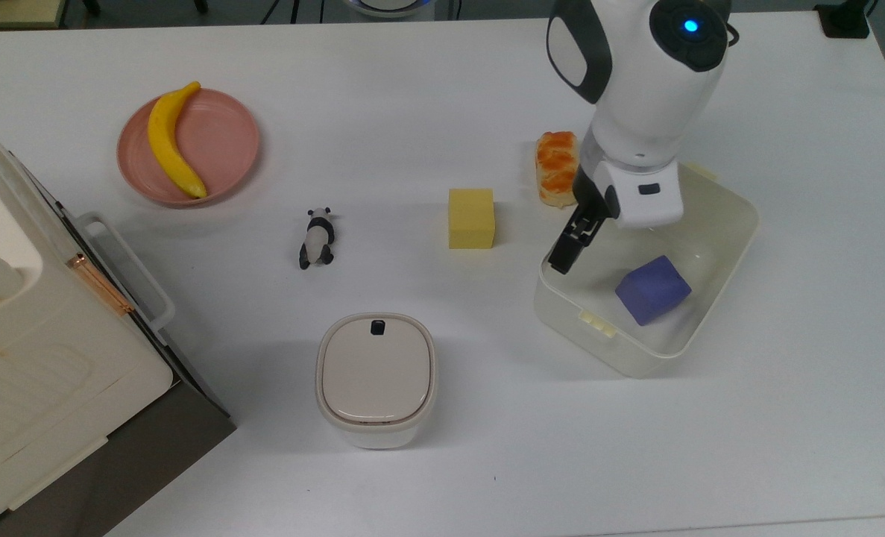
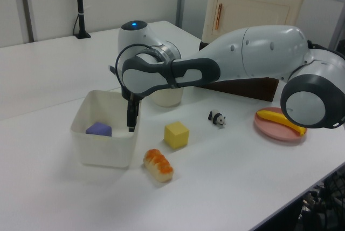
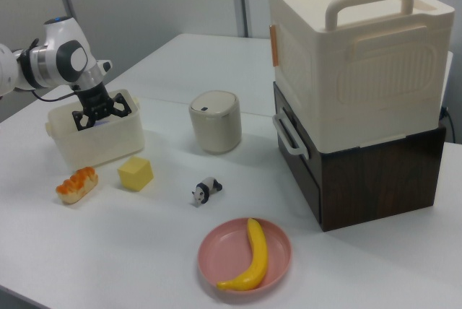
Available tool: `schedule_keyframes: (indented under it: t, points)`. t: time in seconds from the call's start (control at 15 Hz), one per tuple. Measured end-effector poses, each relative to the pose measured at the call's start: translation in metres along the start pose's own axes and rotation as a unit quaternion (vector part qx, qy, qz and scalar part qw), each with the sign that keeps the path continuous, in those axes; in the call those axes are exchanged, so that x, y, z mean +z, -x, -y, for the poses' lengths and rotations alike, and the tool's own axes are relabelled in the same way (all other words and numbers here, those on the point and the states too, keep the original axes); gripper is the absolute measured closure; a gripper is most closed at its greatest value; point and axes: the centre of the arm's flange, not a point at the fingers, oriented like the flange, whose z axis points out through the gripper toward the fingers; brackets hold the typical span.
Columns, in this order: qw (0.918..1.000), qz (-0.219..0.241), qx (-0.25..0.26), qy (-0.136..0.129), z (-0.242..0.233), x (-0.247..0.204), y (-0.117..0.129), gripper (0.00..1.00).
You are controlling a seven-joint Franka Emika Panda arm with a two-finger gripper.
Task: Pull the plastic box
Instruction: 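Drag the box across the table toward the yellow cube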
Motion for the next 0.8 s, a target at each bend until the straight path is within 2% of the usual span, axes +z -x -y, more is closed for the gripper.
schedule_keyframes:
  t: [0.33,0.8]
  points:
    - [0.9993,0.015,-0.035,0.004,-0.019,-0.001,0.016,0.0]
    - [0.9981,0.036,-0.05,0.003,-0.037,-0.003,0.035,0.0]
